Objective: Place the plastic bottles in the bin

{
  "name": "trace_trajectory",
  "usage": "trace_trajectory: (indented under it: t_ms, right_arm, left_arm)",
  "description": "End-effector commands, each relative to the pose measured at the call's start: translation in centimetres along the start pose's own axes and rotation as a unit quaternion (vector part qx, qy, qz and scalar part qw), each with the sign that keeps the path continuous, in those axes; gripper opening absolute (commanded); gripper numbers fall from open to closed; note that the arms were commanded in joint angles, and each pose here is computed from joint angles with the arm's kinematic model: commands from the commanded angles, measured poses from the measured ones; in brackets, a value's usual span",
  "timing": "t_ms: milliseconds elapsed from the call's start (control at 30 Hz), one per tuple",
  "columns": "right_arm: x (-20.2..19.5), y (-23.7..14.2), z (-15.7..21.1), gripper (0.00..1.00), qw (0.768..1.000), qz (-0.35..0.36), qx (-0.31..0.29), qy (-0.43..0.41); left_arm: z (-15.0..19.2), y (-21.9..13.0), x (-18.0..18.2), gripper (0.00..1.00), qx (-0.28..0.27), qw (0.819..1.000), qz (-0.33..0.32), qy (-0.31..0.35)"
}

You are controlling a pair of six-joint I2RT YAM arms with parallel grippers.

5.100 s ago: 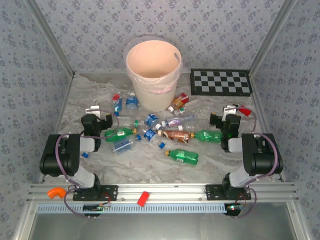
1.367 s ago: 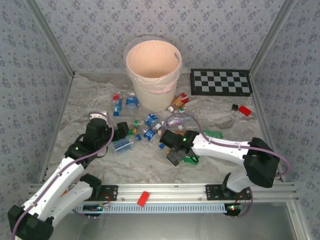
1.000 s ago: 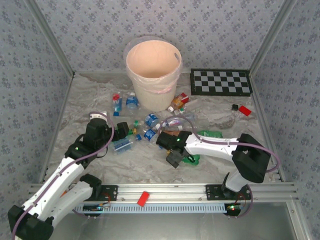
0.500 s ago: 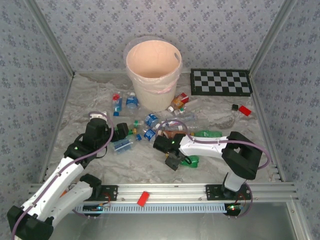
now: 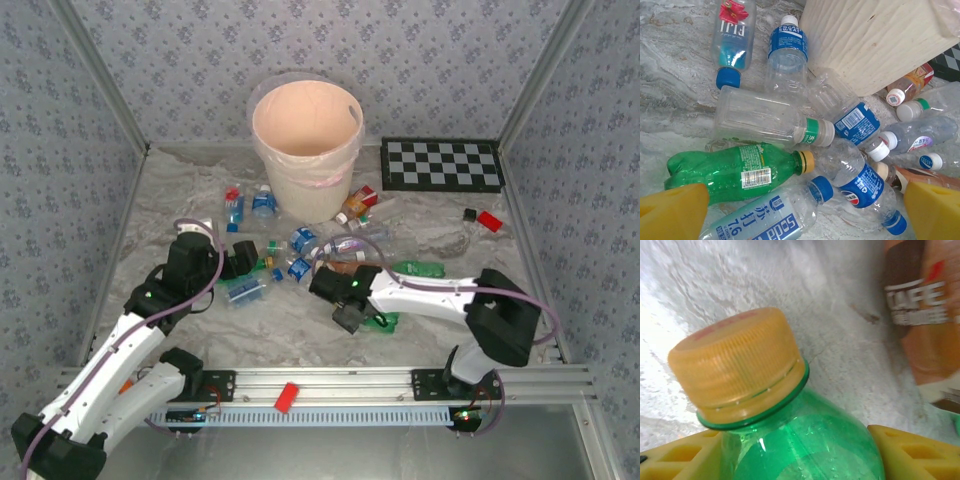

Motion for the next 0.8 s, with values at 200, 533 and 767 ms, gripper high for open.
trace_trajectory:
  t_ms: [200, 533, 767]
  right_arm:
    - [-6.2, -8.0, 0.8, 0.64, 0.979, 0.024, -0.161, 0.120]
    - [-15.5, -18.6, 0.4, 0.64, 0.882, 0.014, -0.398, 0.251]
    - [-21.3, -23.8, -2.9, 0.70, 0.805, 0.041, -0.517, 0.290]
  left_arm:
    - [-1.2, -1.2, -1.6, 1.00, -0.008, 1.000, 0.029, -0.004]
    - [-1.8, -2.3, -2.2, 1.00, -0.017, 0.998, 0.053, -0.003]
    - [-2.3, -4.0, -2.4, 1.00, -0.033, 0.997, 0.068, 0.006]
Point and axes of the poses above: each hand's point on the last joint's axis, 136 mm out from that joint toward the fingers, its own y axis out along the fingers, its own x axis along the line the jaws close on, z = x × y, the point moved 10 cm from there along -y, back along the fingers, and after that the axes turned 13 degrees about -y, right-handed, at the moved point
